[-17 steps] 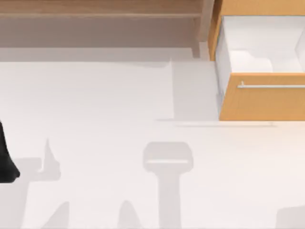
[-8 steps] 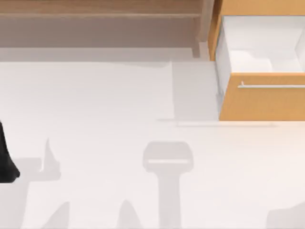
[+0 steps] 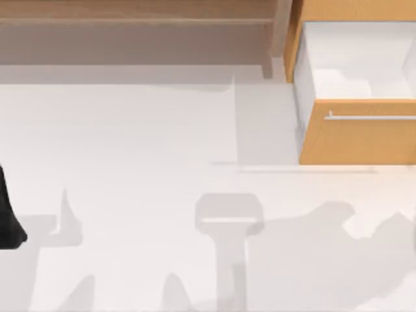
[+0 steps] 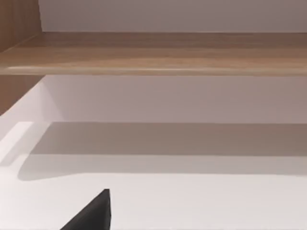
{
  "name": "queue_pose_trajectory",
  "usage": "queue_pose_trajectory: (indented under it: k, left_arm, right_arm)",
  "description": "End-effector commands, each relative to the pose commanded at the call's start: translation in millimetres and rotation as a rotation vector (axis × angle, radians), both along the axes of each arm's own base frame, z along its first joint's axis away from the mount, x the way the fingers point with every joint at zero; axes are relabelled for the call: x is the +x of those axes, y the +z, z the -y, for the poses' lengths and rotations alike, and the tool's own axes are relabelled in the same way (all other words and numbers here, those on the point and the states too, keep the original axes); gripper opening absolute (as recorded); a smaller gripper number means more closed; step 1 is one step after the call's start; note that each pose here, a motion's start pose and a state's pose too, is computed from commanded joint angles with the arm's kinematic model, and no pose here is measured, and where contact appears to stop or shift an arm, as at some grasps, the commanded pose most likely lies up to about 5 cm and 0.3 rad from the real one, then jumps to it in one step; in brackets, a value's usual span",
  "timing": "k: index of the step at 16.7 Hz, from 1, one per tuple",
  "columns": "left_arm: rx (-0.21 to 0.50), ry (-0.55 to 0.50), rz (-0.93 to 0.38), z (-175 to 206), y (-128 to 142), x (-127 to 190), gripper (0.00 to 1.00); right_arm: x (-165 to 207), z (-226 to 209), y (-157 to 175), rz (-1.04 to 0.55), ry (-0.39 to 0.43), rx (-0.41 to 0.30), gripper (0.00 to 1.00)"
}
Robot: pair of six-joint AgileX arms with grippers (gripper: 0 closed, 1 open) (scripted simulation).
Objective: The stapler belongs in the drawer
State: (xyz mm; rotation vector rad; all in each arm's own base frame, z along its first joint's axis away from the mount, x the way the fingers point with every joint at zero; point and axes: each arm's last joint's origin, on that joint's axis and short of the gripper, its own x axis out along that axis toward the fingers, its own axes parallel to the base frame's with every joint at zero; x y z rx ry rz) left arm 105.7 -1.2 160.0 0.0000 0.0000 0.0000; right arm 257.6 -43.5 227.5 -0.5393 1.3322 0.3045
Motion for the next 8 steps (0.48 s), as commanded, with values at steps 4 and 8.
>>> queue_pose_trajectory:
  k: [4, 8]
  left_arm:
    - [0.0, 0.0, 0.0, 0.0, 0.0, 0.0, 1.0]
    - [0.0, 0.0, 0.0, 0.0, 0.0, 0.0, 1.0]
  right_arm:
    - [79.6, -25.9, 48.2, 0.093, 0.001, 0.007, 0.0]
    - [148.1, -64.5, 64.6, 0.131, -0.087, 0.077, 0.0]
